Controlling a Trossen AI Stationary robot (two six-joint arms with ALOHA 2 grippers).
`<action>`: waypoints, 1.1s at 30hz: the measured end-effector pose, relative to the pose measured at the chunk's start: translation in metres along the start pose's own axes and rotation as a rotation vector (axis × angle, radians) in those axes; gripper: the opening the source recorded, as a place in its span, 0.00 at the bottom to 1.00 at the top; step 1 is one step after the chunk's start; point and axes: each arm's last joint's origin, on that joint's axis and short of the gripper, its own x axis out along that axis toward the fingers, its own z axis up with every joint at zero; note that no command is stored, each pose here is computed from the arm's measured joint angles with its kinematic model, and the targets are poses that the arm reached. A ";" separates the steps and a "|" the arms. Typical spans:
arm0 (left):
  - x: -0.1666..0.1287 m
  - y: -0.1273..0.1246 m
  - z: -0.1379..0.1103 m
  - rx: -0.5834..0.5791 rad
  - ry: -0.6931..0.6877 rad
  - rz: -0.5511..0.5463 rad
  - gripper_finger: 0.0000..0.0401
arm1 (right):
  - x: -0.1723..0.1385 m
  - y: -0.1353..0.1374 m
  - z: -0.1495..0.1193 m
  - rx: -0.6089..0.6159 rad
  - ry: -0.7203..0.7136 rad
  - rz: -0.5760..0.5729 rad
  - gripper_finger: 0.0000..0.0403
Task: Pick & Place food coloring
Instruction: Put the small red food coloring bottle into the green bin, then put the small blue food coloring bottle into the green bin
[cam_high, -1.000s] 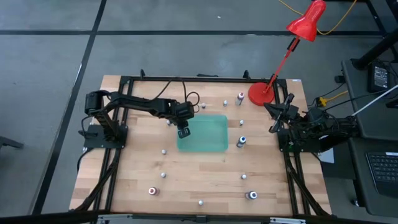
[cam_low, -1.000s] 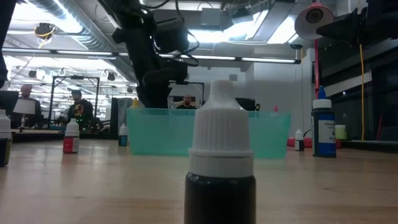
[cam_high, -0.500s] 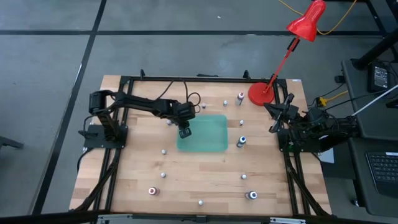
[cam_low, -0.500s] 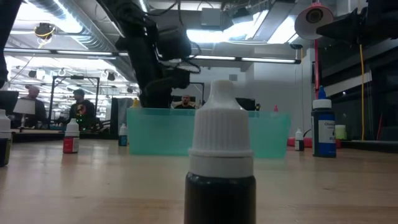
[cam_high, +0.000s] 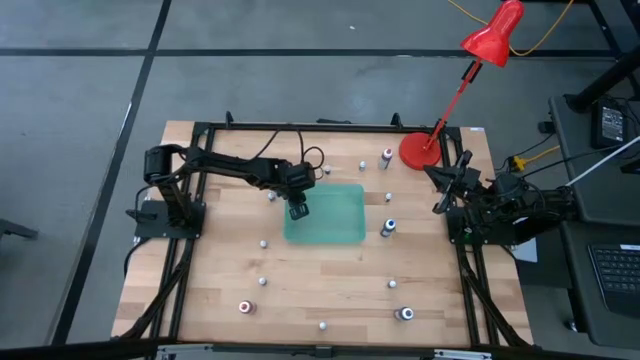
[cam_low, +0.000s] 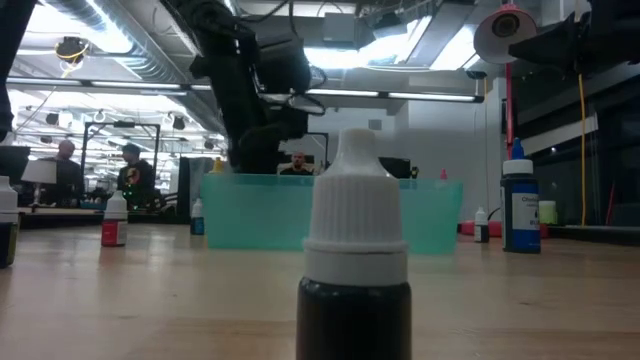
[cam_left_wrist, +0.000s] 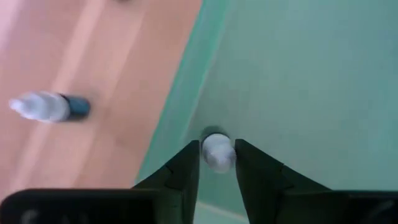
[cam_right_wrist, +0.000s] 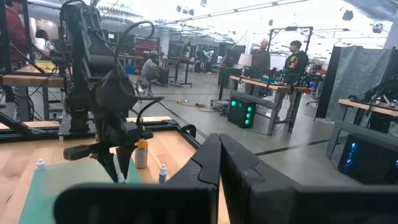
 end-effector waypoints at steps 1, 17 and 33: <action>-0.003 0.000 0.003 0.004 -0.013 0.000 0.27 | 0.000 0.000 0.000 -0.001 0.001 0.000 0.03; -0.070 -0.006 0.035 0.085 0.027 0.024 0.43 | 0.000 0.001 -0.003 -0.019 0.025 0.005 0.03; -0.147 0.023 -0.075 -0.246 0.026 0.138 0.46 | 0.000 0.001 -0.006 -0.039 0.056 0.010 0.03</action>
